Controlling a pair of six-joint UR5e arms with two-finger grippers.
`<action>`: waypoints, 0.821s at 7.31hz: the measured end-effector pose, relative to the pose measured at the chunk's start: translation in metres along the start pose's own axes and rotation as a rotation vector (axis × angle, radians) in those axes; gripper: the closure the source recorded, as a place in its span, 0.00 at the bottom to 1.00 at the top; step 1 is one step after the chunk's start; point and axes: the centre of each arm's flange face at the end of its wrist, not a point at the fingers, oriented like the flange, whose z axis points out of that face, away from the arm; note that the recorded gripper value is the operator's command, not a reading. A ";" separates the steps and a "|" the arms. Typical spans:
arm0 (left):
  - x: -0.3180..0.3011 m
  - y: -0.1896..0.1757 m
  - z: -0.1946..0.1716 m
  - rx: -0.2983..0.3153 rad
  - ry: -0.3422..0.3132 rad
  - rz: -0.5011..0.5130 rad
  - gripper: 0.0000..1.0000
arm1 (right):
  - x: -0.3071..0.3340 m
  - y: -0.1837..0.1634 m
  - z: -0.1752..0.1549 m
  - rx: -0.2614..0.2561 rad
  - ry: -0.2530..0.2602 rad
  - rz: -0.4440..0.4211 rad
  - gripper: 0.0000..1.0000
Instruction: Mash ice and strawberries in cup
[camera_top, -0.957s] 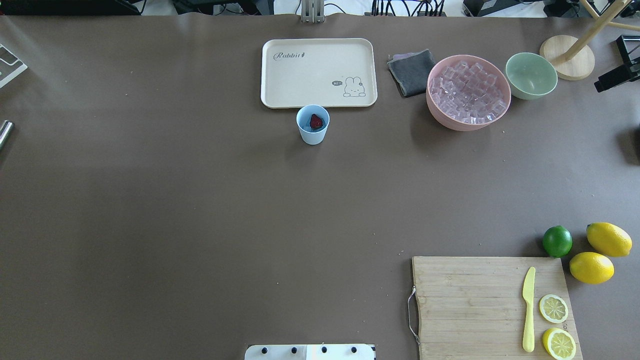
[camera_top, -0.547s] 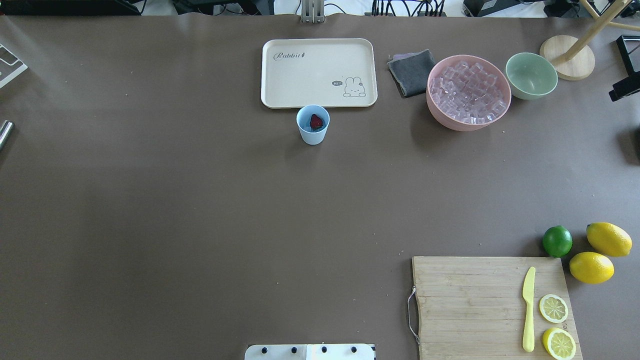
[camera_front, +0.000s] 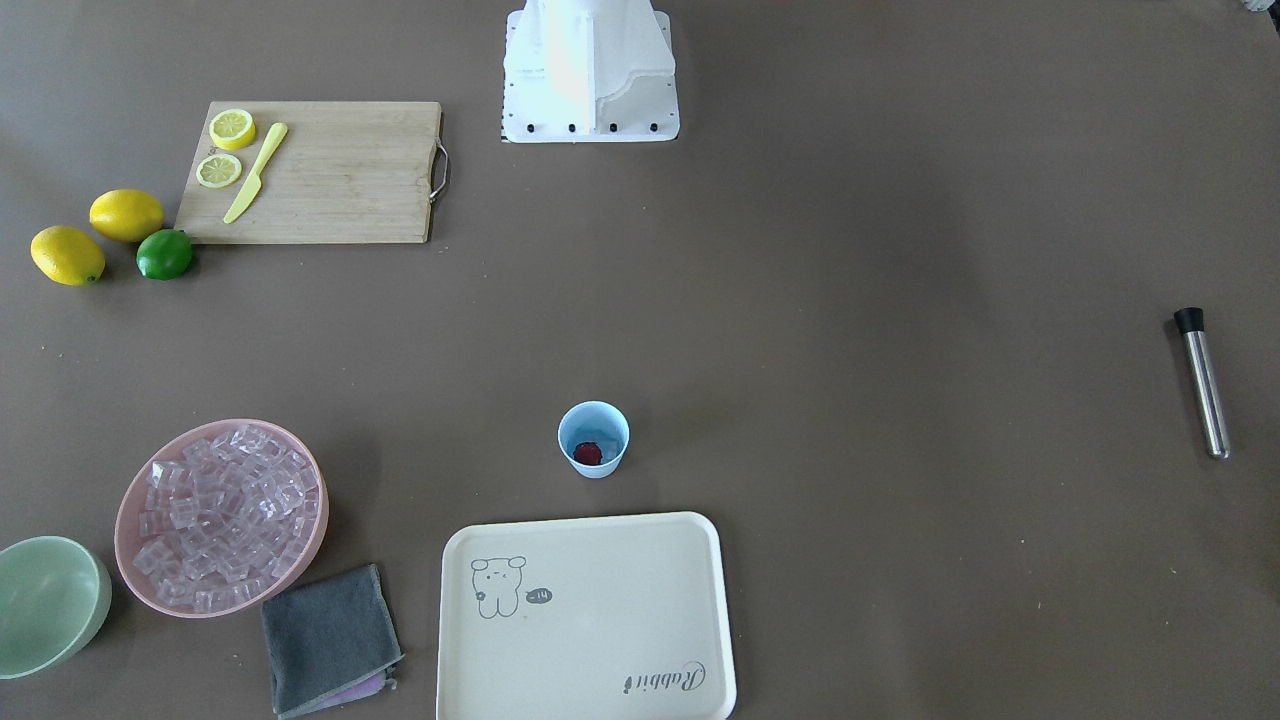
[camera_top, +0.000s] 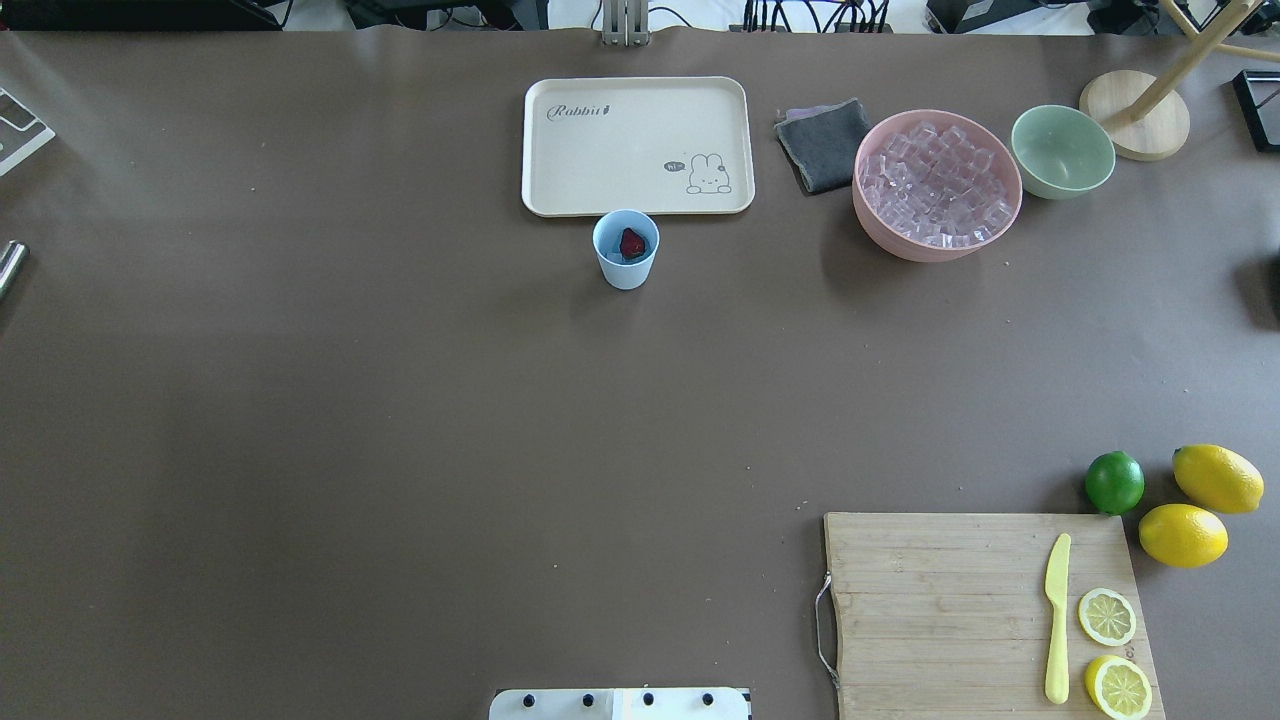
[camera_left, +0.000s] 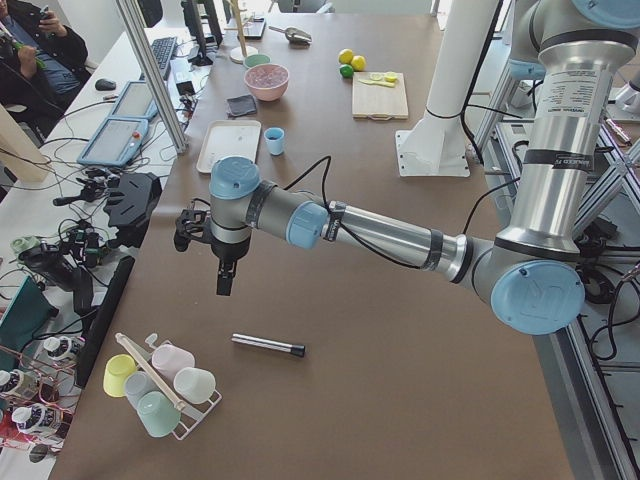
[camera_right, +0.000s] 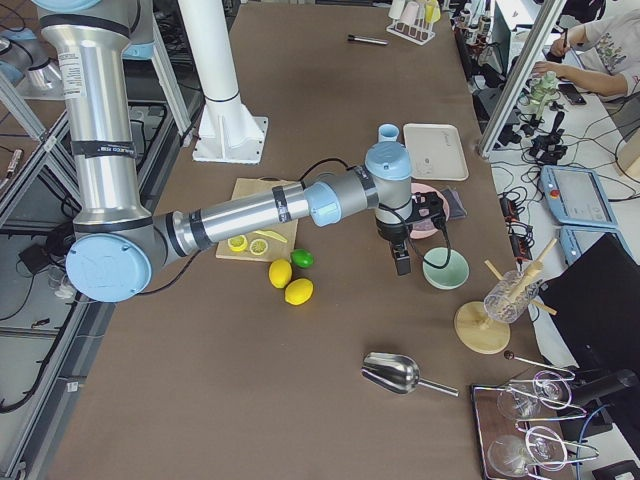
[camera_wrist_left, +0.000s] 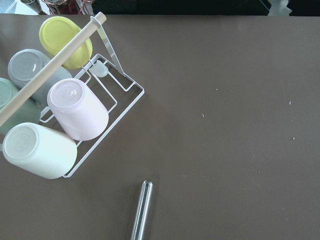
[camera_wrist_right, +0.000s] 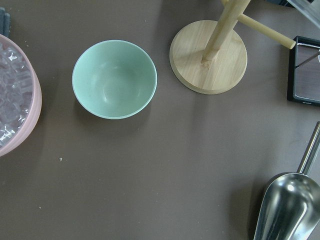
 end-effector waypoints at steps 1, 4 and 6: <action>-0.002 0.002 0.002 -0.005 -0.002 -0.004 0.02 | 0.000 -0.001 -0.002 0.005 -0.001 -0.001 0.00; -0.013 0.008 0.009 -0.023 -0.008 -0.022 0.02 | -0.003 -0.005 -0.007 0.018 -0.002 -0.007 0.00; -0.017 0.008 0.014 -0.031 -0.011 -0.032 0.02 | -0.004 -0.006 -0.011 0.026 0.002 -0.011 0.00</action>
